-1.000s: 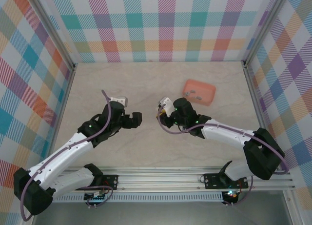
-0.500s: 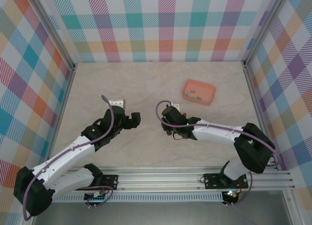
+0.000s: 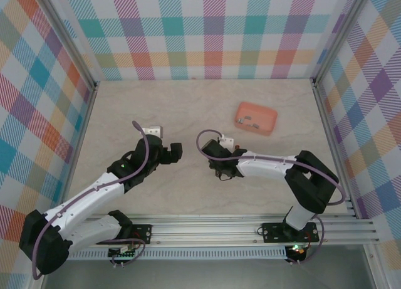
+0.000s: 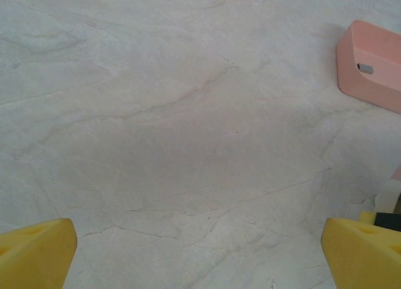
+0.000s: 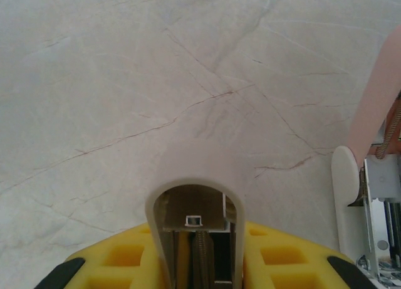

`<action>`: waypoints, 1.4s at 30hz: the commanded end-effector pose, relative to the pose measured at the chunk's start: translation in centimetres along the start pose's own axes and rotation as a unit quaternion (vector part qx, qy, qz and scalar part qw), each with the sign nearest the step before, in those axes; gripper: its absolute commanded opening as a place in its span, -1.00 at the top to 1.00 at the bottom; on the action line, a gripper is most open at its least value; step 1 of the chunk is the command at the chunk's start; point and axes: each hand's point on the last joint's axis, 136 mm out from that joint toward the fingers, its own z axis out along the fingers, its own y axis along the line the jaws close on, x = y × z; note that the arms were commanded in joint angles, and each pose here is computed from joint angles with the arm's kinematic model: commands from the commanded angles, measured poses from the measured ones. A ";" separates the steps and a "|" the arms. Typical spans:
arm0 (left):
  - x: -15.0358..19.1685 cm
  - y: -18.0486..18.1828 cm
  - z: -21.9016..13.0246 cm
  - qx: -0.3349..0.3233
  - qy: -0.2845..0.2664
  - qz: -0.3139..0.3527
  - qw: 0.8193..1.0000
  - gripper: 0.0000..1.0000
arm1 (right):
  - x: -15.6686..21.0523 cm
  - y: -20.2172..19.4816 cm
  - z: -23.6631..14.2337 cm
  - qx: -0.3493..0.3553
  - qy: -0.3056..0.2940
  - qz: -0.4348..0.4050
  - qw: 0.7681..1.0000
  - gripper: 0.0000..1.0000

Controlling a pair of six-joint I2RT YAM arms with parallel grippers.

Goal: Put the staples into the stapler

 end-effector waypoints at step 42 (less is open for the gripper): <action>-0.5 -0.6 0.6 0.007 0.002 -0.004 1.000 -0.99 | -3.4 -0.9 4.2 0.016 -0.044 -0.018 0.999 0.53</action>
